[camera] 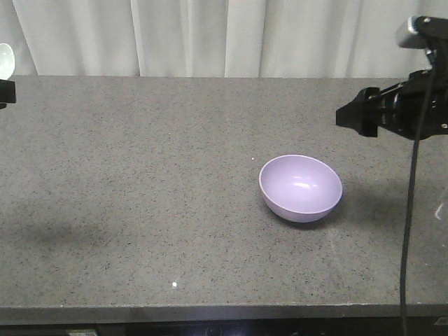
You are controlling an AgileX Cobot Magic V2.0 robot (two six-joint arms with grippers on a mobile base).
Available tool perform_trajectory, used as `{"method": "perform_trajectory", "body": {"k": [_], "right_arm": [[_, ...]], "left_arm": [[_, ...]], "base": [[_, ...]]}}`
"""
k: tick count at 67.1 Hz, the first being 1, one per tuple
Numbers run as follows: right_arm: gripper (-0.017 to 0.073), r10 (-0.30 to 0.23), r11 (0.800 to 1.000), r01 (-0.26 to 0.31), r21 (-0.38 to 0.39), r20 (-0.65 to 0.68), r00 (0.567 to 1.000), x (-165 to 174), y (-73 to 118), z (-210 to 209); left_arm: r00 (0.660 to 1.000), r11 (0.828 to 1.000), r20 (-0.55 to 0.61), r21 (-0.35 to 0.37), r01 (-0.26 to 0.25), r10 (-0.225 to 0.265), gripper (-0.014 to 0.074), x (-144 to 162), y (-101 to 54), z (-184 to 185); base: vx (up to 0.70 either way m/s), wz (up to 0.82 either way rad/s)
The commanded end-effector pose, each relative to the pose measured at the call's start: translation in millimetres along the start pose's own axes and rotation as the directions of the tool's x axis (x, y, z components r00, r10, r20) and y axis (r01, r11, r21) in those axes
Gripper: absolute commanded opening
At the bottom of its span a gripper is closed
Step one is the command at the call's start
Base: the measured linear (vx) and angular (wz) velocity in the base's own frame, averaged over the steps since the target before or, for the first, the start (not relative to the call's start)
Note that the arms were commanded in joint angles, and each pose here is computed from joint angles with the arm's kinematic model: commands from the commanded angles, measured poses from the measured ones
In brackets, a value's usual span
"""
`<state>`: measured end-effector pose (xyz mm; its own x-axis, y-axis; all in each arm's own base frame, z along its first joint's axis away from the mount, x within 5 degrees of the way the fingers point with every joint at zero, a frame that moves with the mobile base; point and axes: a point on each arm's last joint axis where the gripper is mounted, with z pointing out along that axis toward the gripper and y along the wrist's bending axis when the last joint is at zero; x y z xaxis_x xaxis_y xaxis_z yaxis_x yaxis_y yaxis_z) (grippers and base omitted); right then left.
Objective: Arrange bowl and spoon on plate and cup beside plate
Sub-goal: 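Lower the right gripper onto the lavender bowl rim and close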
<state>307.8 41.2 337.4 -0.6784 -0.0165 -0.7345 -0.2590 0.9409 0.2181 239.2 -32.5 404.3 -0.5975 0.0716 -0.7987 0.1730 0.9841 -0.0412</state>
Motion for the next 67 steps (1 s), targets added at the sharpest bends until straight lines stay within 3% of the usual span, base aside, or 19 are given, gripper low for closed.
{"method": "perform_trajectory", "body": {"k": [1, 28, 46, 53, 67], "right_arm": [[0.0526, 0.012, 1.000, -0.012, 0.007, 0.034, 0.999, -11.1, -3.9, 7.0], [0.0526, 0.069, 0.998, -0.066, 0.022, -0.134, 0.989, 11.4, -26.4, 73.0], [0.0495, 0.081, 0.997, -0.079, 0.018, -0.214, 0.973, 24.3, -32.8, 94.4], [0.0426, 0.083, 0.996, -0.083, 0.011, -0.240, 0.967, 27.6, -33.0, 97.2], [0.0174, 0.089, 0.996, -0.091, 0.003, -0.272, 0.958, 31.9, -33.5, 101.4]], "left_arm": [[0.994, 1.000, 0.112, 0.009, 0.015, -0.016, -0.0007, -12.2, -2.3, -13.1], [0.994, 1.000, 0.109, 0.010, 0.015, -0.016, -0.0007, -11.9, -2.3, -13.1], [0.994, 1.000, 0.108, 0.010, 0.015, -0.016, -0.0007, -11.8, -2.3, -13.1], [0.994, 1.000, 0.108, 0.010, 0.015, -0.016, -0.0007, -11.8, -2.3, -13.1], [0.994, 1.000, 0.108, 0.010, 0.015, -0.016, -0.0007, -11.8, -2.3, -13.1]], "base": [[0.00, 0.00], [0.00, 0.00], [0.00, 0.00], [0.00, 0.00], [0.00, 0.00]]}}
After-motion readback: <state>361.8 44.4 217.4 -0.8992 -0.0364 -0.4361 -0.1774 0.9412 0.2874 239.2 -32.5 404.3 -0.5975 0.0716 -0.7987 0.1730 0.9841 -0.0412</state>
